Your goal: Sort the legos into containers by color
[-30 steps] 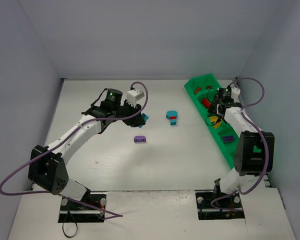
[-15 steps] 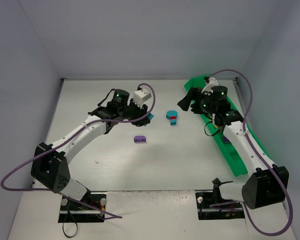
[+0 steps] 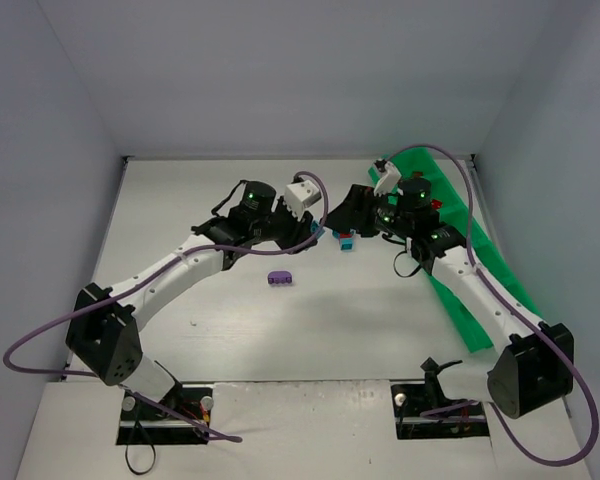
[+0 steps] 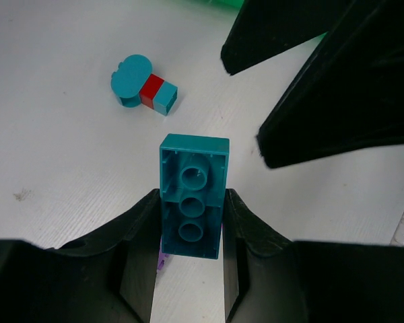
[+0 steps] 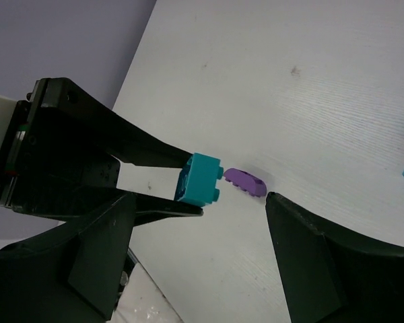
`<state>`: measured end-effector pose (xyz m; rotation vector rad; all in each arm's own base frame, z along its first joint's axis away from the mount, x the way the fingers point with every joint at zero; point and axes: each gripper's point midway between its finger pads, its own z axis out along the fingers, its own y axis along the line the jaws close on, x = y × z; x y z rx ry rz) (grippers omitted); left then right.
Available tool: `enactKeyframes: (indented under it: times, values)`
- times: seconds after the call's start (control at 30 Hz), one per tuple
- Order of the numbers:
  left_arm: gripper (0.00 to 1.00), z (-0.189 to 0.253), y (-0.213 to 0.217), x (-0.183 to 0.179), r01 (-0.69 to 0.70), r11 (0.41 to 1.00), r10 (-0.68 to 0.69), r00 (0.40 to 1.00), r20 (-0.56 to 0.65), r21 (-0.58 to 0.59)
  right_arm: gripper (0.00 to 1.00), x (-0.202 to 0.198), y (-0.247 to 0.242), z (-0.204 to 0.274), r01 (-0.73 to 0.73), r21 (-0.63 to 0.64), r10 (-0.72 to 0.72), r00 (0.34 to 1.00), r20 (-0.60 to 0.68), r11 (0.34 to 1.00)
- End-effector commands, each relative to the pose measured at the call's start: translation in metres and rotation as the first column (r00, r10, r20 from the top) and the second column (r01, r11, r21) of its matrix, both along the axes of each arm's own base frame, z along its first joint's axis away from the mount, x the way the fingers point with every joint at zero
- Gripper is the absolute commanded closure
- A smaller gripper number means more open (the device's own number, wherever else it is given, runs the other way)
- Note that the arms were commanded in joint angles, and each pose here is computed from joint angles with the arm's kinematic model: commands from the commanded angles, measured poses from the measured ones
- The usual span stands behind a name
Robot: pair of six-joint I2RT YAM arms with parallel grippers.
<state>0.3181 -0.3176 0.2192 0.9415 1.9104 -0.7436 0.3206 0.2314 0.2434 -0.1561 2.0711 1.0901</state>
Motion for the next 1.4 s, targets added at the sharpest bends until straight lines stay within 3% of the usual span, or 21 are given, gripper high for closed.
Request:
enactKeyframes:
  times: [0.0,0.33,0.6,0.7,0.73,0.83,0.9,1.03,1.23,1.33,1.37]
  values:
    - [0.93,0.058,-0.014,0.007,0.025,0.995,-0.01,0.988,0.156,-0.094,0.26,0.003,0.017,0.024,-0.056,0.06,0.051,0.995,0.081,0.997]
    - [0.92,0.065,-0.022,-0.002,0.054,0.992,-0.034,0.984,0.175,-0.111,0.32,0.004,0.022,0.0,-0.046,0.03,0.045,0.998,0.035,0.998]
    - [0.91,0.065,-0.023,-0.002,0.056,0.991,-0.033,0.981,0.19,-0.119,0.51,0.0,0.029,-0.01,-0.078,0.025,0.078,0.997,0.013,0.997]
    - [0.91,0.063,-0.024,-0.002,0.056,0.992,-0.034,0.982,0.187,-0.116,0.63,-0.002,0.031,-0.011,-0.089,0.024,0.089,0.996,0.009,0.996]
    - [0.91,0.063,-0.025,-0.002,0.057,0.992,-0.035,0.982,0.186,-0.116,0.74,-0.002,0.03,-0.012,-0.088,0.023,0.088,0.996,0.01,0.996]
    - [0.8,0.062,-0.025,-0.001,0.054,0.992,-0.032,0.982,0.185,-0.115,0.98,-0.002,0.027,-0.013,-0.069,0.009,0.069,0.998,0.014,0.998]
    - [0.61,0.059,-0.023,-0.001,0.044,0.993,-0.024,0.984,0.178,-0.108,1.0,0.003,0.019,-0.014,-0.026,-0.019,0.027,0.999,0.032,0.999]
    - [0.4,0.055,-0.019,0.0,0.01,0.994,0.007,0.987,0.161,-0.107,1.0,0.009,-0.004,-0.025,0.088,-0.113,-0.084,0.996,0.035,0.99]
    - [0.34,0.043,-0.001,0.007,-0.107,0.993,0.113,0.985,0.128,-0.06,1.0,0.019,-0.068,-0.036,0.357,-0.275,-0.351,0.934,0.073,0.893]
    - [0.34,0.039,0.011,0.011,-0.171,0.985,0.174,0.978,0.118,-0.032,1.0,0.018,-0.11,-0.036,0.503,-0.35,-0.497,0.86,0.115,0.79]
    - [0.34,0.041,0.016,0.012,-0.194,0.98,0.197,0.973,0.123,-0.03,1.0,0.019,-0.133,-0.032,0.579,-0.371,-0.568,0.809,0.15,0.726]
